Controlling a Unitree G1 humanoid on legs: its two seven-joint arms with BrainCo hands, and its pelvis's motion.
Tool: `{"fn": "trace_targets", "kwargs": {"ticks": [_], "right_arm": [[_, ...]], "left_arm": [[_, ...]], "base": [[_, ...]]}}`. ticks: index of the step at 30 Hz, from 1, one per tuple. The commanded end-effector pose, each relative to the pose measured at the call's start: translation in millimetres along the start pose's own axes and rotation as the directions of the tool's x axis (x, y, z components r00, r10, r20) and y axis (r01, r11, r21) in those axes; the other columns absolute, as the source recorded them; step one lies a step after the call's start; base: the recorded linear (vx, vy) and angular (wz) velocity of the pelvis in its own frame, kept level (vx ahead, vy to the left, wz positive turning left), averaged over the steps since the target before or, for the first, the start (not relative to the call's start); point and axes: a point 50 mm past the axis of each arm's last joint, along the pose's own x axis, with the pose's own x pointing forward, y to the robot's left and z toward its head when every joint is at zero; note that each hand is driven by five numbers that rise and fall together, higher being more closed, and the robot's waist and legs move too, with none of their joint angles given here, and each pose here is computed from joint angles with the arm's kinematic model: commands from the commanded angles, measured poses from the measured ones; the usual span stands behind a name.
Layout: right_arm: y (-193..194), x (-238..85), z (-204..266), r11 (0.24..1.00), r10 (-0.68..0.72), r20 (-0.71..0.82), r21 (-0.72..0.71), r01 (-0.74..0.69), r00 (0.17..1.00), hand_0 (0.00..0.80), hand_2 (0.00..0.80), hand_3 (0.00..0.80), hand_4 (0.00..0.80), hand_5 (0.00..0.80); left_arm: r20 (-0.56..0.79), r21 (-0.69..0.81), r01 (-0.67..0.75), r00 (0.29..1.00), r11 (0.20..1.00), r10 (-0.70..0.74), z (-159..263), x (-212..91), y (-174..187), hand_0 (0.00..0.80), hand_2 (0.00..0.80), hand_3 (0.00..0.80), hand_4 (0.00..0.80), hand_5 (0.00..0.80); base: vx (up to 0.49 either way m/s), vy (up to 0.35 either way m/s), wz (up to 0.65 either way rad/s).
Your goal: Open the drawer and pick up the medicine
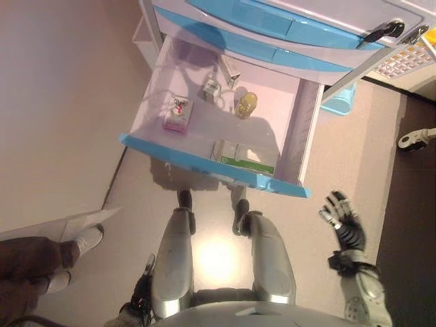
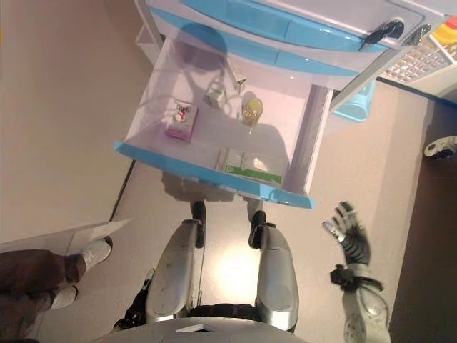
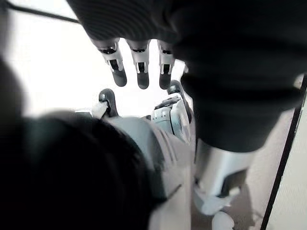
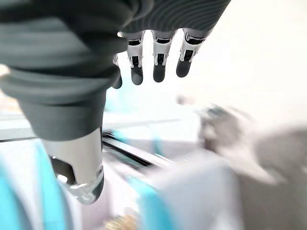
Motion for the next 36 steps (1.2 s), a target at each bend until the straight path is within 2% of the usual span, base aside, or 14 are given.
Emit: {"fn": "trace_targets", "kwargs": {"ticks": [1,5,8,13,15,18,28,36], "right_arm": [[-12.2,5.4,53.9,0.986,-0.017,0.249,-0.158,0.058,0.968,0.000,0.000,0.000,0.000,0.000],[-16.0,3.4,100.4,0.939,0.062,0.434,-0.332,0.096,0.899,0.000,0.000,0.000,0.000,0.000],[-12.9,0.9,142.2,0.861,0.205,0.536,-0.496,0.109,0.819,0.000,0.000,0.000,0.000,0.000],[-1.0,6.5,190.1,0.736,0.363,0.600,-0.654,0.175,0.713,0.000,0.000,0.000,0.000,0.000],[14.9,12.1,215.2,0.674,0.445,0.612,-0.710,0.205,0.654,0.000,0.000,0.000,0.000,0.000],[36.5,21.5,243.1,0.610,0.527,0.607,-0.758,0.232,0.595,0.000,0.000,0.000,0.000,0.000],[89.6,33.5,304.0,0.519,0.687,0.558,-0.825,0.222,0.466,0.000,0.000,0.000,0.000,0.000],[113.5,37.4,309.7,0.480,0.748,0.489,-0.865,0.143,0.448,0.000,0.000,0.000,0.000,0.000]], "left_arm": [[-0.034,0.044,-0.040,0.999,0.998,0.041,-11.4,-24.3,29.2,0.000,0.000,0.000,0.000,0.000],[-0.012,0.028,-0.063,0.998,0.998,0.063,-8.2,-36.7,43.2,0.000,0.000,0.000,0.000,0.000],[0.007,0.012,-0.084,0.996,0.996,0.084,-4.3,-45.5,53.0,0.000,0.000,0.000,0.000,0.000],[0.027,0.020,-0.099,0.995,0.995,0.099,4.9,-51.1,58.1,0.000,0.000,0.000,0.000,0.000],[0.035,0.038,-0.103,0.994,0.994,0.102,11.6,-50.0,55.8,0.000,0.000,0.000,0.000,0.000],[0.044,0.071,-0.102,0.994,0.992,0.099,22.0,-46.6,50.4,0.000,0.000,0.000,0.000,0.000],[0.076,0.176,-0.136,0.989,0.975,0.124,50.4,-39.6,37.2,0.000,0.000,0.000,0.000,0.000],[0.090,0.206,-0.149,0.987,0.967,0.133,59.6,-36.6,31.4,0.000,0.000,0.000,0.000,0.000]], "base": [[0.000,0.000,0.00],[0.012,0.034,-0.01],[0.007,0.011,-0.01],[-0.002,-0.007,-0.01],[-0.009,-0.079,-0.02],[0.007,-0.079,0.02],[0.012,-0.059,0.12],[0.014,-0.022,0.14]]}}
